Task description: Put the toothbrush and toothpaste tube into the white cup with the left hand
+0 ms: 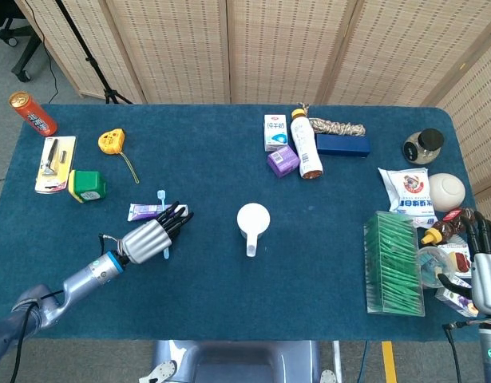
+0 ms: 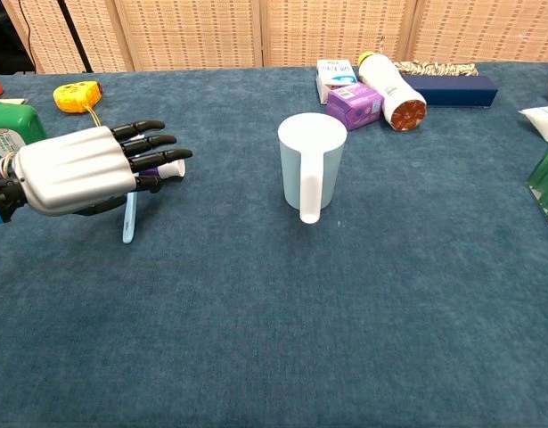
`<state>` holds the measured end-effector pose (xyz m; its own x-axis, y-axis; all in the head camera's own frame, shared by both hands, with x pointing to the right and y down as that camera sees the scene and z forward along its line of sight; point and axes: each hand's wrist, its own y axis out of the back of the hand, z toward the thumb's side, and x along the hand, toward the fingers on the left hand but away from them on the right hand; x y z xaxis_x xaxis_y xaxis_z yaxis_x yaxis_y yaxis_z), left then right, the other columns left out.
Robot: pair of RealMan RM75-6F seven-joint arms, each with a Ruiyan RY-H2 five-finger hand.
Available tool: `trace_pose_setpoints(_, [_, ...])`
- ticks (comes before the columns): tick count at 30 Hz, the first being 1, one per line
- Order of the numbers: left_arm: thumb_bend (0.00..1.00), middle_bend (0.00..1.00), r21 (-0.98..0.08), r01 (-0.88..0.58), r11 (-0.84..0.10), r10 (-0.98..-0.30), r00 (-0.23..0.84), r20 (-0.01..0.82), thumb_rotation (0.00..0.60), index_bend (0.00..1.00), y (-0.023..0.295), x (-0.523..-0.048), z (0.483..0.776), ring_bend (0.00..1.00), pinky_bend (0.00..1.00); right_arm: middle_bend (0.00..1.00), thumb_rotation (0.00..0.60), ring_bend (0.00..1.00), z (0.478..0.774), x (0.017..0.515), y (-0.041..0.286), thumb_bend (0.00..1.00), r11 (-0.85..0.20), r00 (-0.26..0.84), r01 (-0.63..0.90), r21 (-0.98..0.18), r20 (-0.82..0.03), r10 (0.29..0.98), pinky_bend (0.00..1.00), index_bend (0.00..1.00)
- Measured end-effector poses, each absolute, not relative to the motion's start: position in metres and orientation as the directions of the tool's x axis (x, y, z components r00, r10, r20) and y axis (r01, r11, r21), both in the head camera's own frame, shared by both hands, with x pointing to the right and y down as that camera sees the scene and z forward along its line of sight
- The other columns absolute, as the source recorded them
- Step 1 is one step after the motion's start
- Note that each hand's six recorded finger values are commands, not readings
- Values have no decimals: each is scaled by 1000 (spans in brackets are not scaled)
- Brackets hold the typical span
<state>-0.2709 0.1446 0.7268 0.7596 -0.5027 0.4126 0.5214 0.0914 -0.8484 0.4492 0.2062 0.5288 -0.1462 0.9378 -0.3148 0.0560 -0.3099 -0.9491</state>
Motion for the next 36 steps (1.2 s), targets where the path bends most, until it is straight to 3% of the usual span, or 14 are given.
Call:
trace_pose_setpoints(6, [472,0,-851,517,98,-501,764,406,600,453,146,-269,727,0,0,0,600,0,529,449,206,0,-311,-145,55,-949,-316,938,0,0])
trace_pose_setpoints(10, [474,0,-849,520,96,-502,761,410,600,547,147,-270,729,0,0,0,600,0,529,449,207,0,-315,-144,54,-948,-319,937,0,0])
trace_pose_setpoints(21, [499,0,-850,516,104,-507,763,401,600,582,146,-271,728,0,0,0,600,0,530,448,207,0,-320,-143,55,-946,-324,935,0,0])
trace_pose_setpoints(36, [501,0,-914,396,86,-557,780,286,600,603,134,-264,694,0,0,0,600,0,531,448,207,0,-325,-141,53,-944,-329,934,0,0])
